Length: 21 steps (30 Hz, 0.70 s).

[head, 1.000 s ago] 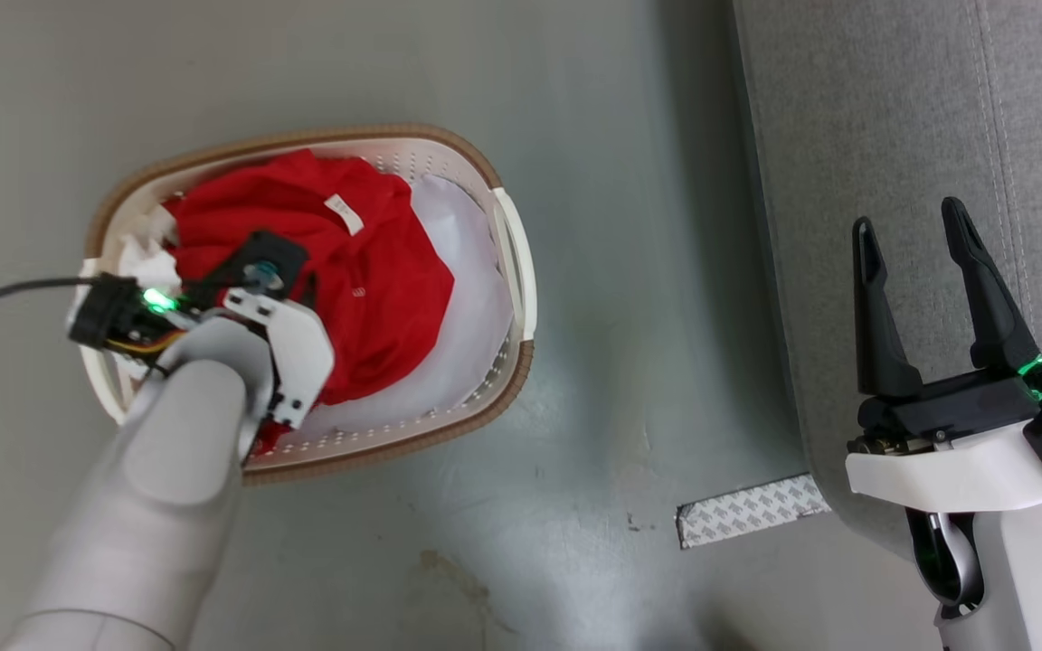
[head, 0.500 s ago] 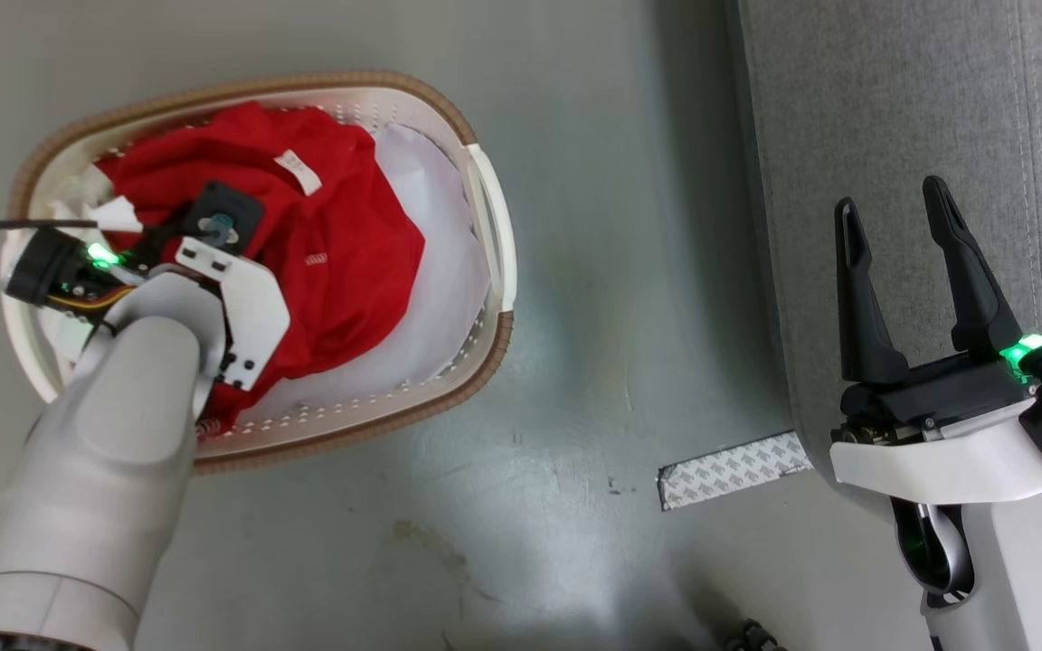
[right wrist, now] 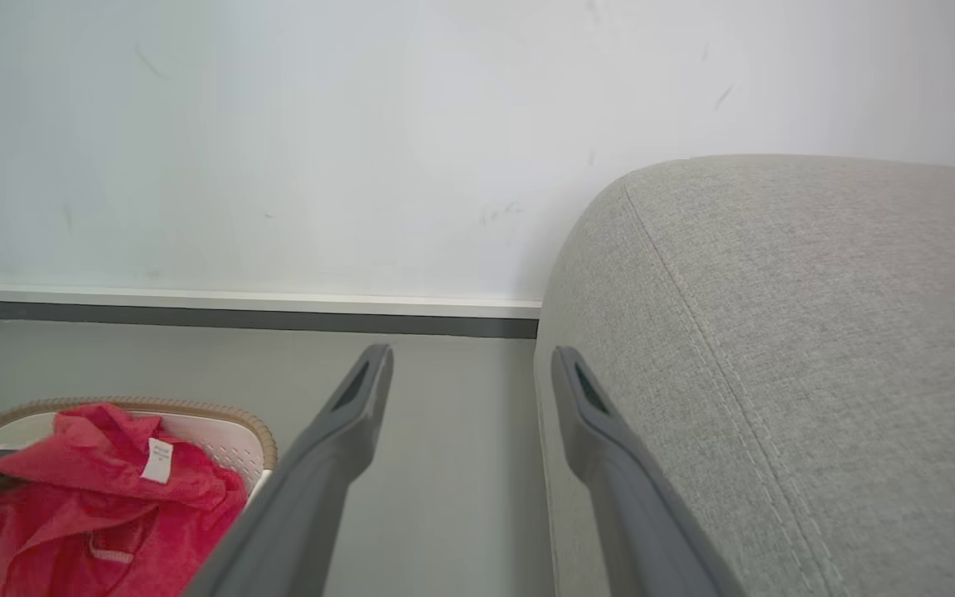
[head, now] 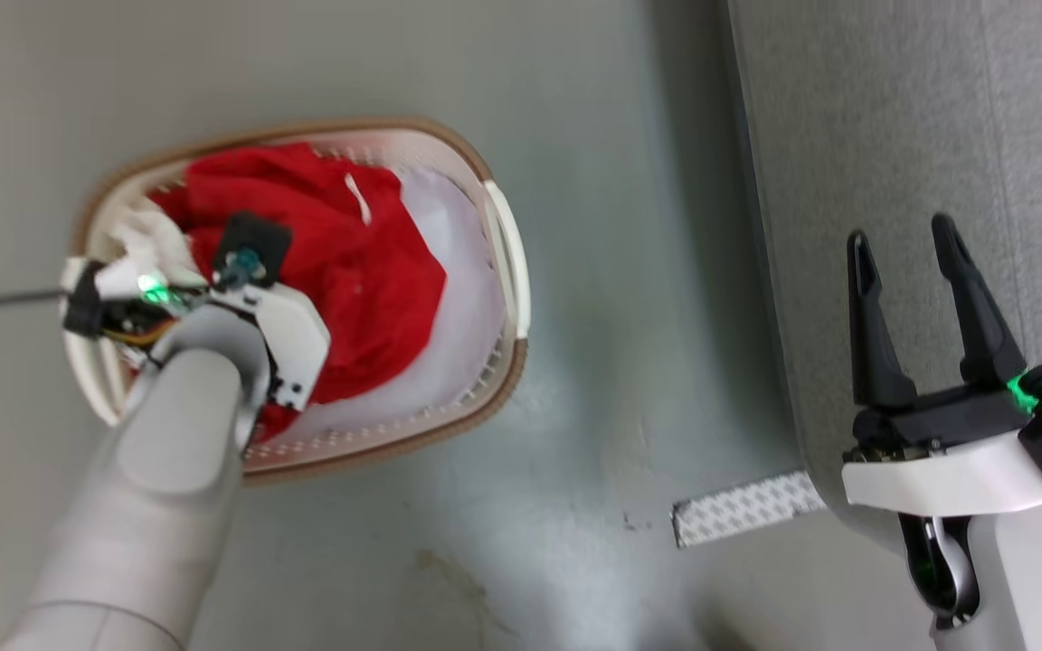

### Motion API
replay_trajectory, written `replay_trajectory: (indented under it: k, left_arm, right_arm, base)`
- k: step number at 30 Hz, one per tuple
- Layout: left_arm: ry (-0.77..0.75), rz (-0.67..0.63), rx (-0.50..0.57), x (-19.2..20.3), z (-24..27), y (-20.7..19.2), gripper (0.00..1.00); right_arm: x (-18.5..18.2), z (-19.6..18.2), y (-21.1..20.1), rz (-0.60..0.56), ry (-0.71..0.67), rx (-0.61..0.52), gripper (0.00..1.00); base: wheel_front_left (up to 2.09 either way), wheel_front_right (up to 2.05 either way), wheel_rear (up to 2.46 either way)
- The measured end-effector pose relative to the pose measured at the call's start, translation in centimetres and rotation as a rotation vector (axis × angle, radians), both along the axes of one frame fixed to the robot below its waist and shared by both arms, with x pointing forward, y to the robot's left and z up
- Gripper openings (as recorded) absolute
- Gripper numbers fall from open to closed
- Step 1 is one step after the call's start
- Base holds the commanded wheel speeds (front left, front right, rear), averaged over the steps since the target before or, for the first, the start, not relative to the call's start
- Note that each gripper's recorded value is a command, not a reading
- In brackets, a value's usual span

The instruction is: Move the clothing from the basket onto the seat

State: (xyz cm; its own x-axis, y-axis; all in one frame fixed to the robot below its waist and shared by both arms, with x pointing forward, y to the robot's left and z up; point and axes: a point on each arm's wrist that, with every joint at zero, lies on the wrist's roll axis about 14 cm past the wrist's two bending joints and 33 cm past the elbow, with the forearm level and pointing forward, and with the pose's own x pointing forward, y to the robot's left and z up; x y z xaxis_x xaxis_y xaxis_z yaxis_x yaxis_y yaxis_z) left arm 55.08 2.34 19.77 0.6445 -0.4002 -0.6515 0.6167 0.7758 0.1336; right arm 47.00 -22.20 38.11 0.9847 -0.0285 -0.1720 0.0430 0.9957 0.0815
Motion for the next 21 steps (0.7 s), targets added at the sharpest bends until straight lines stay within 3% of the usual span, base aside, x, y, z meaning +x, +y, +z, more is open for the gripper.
replay_trajectory:
  k: [10,21]
  left_arm:
    - [-0.194,0.103,-0.176,-0.9,11.4,0.7,0.00]
    - [-0.487,0.230,-0.325,-3.0,26.1,4.3,0.00]
  right_arm:
    - [-3.6,3.2,0.3,-0.015,-0.029,0.005,1.00]
    - [-6.8,7.1,1.8,0.019,-0.110,0.034,1.00]
  base:
    - [0.00,0.00,0.00]
    - [0.00,0.00,0.00]
